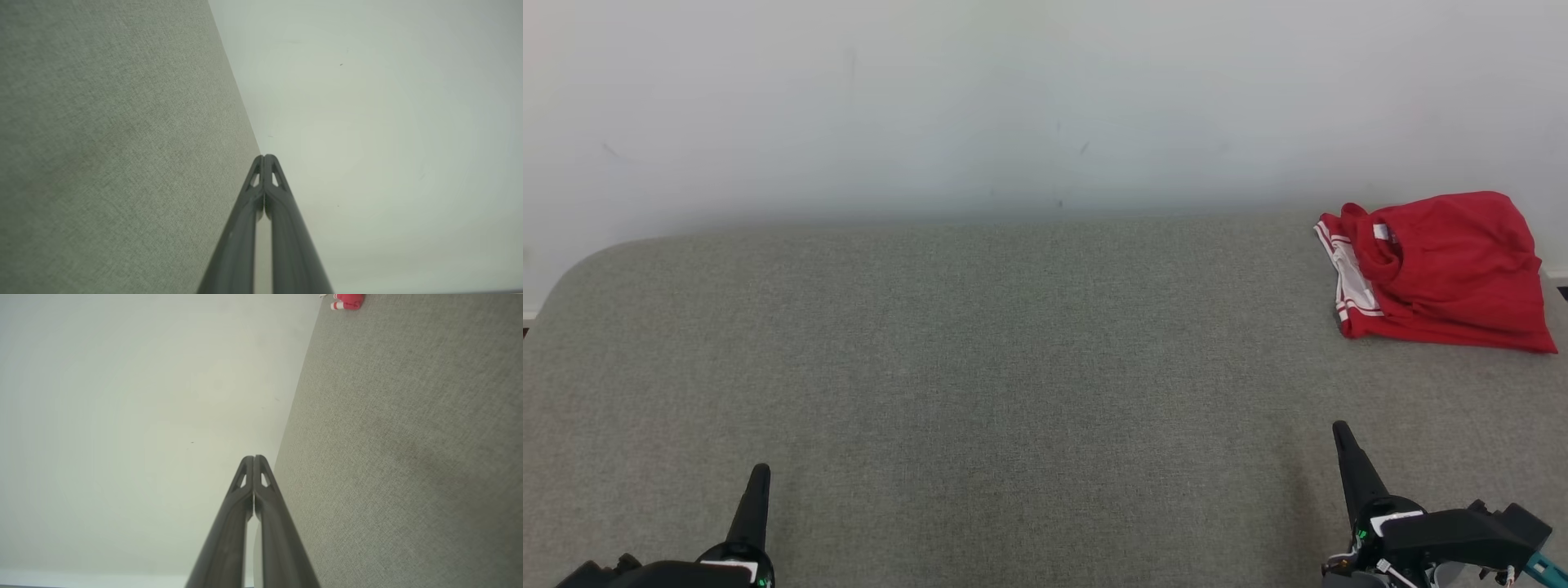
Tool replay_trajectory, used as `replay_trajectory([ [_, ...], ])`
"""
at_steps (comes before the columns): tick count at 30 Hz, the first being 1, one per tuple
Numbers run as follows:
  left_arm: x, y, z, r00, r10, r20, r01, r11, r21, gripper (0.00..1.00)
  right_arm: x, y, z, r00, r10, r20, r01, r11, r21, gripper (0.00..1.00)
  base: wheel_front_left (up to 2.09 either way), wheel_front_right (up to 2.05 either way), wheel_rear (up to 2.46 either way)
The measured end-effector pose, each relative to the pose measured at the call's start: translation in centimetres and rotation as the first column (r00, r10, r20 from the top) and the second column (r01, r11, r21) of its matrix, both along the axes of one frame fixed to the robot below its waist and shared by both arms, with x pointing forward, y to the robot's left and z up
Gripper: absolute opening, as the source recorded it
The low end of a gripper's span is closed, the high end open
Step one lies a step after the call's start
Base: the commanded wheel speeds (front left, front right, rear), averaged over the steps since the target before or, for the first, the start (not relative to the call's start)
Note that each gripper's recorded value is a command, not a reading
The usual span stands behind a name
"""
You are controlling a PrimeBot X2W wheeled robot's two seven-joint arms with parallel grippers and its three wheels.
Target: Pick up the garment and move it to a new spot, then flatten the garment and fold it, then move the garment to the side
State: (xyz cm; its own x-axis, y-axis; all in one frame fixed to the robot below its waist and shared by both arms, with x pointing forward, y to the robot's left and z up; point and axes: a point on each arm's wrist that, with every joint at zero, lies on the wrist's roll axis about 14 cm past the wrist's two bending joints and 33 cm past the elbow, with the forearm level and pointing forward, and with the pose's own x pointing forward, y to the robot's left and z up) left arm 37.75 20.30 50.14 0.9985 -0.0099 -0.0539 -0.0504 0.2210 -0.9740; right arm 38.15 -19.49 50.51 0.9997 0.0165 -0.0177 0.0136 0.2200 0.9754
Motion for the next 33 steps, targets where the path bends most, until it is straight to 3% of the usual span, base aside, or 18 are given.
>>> replay_trajectory([
  [33, 1.01, -0.27, 0.29, 0.999, 0.023, 0.042, -0.013, 0.975, -0.222, 0.0, 0.68, -0.53, 0.03, 1.0, -0.02, 0.008, 0.018, 0.975, 0.222, 0.0, 0.0, 0.0, 0.0],
])
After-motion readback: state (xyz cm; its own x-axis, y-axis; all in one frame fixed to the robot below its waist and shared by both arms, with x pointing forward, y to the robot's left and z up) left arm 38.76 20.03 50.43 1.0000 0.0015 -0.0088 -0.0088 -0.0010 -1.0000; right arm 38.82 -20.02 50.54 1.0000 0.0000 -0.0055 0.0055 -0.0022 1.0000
